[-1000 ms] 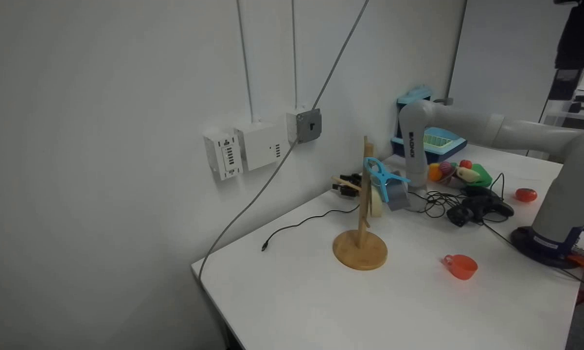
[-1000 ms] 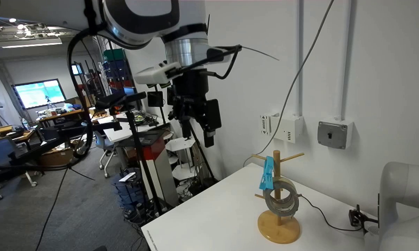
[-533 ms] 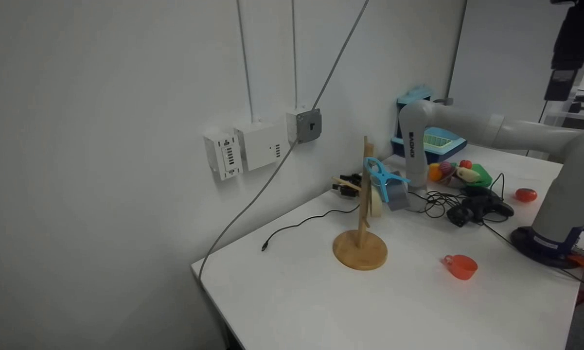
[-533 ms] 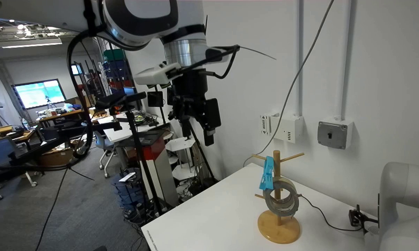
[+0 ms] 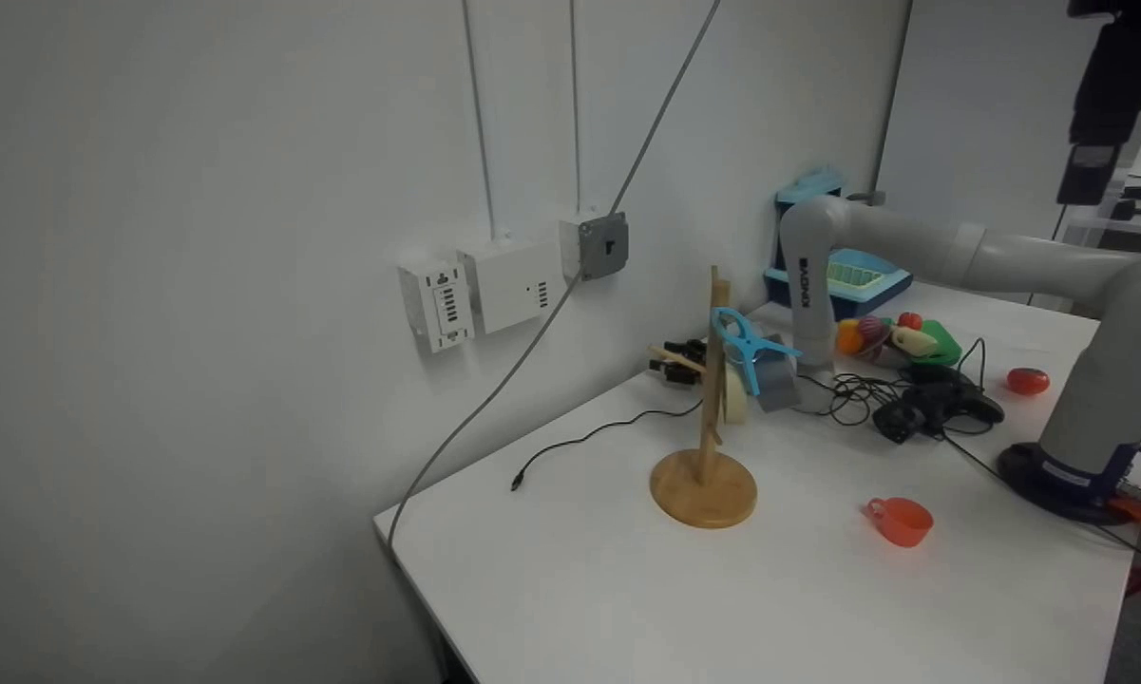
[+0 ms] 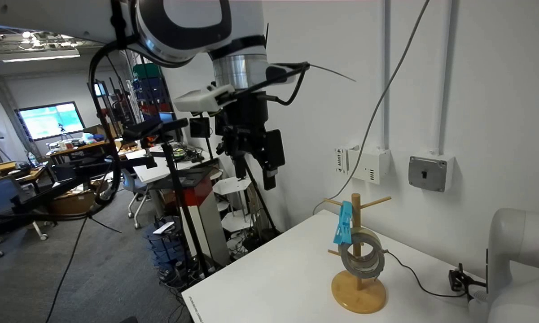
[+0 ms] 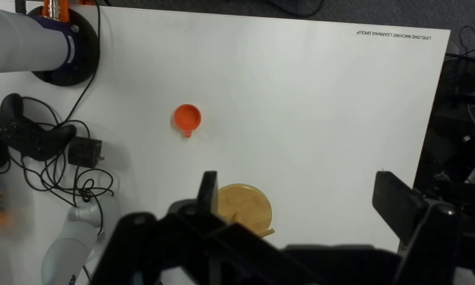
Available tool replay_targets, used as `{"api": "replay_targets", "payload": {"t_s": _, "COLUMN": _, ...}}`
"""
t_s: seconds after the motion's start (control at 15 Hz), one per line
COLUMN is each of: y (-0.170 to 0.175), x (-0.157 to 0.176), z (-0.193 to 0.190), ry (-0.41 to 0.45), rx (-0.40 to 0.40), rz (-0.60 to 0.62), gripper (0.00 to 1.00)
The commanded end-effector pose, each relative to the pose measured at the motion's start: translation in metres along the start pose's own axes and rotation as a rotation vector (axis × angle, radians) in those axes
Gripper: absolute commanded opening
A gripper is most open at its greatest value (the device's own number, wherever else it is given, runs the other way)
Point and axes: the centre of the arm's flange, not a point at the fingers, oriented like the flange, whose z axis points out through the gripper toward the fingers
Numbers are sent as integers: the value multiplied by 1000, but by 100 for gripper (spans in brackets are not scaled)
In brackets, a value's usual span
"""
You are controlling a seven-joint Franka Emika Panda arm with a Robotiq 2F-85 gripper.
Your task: Put the blue peg on the table
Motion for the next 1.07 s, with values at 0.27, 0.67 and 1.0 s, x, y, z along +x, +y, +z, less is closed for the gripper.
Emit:
{"api": "replay_targets", "payload": {"t_s": 0.27, "y": -3, "x": 13, "z": 14, "ry": 29, "rx": 32, "rz": 8, "gripper": 100}}
{"api": "replay_targets", "payload": {"t_s": 0.67, "y": -4, "x": 19, "z": 23, "ry": 39, "rx": 56, "rz": 18, "gripper": 100}}
{"api": "replay_targets", "payload": {"t_s": 1.0, "y": -9, "x": 18, "z": 47, "ry": 28, "rx": 54, "rz": -43, "gripper": 100}}
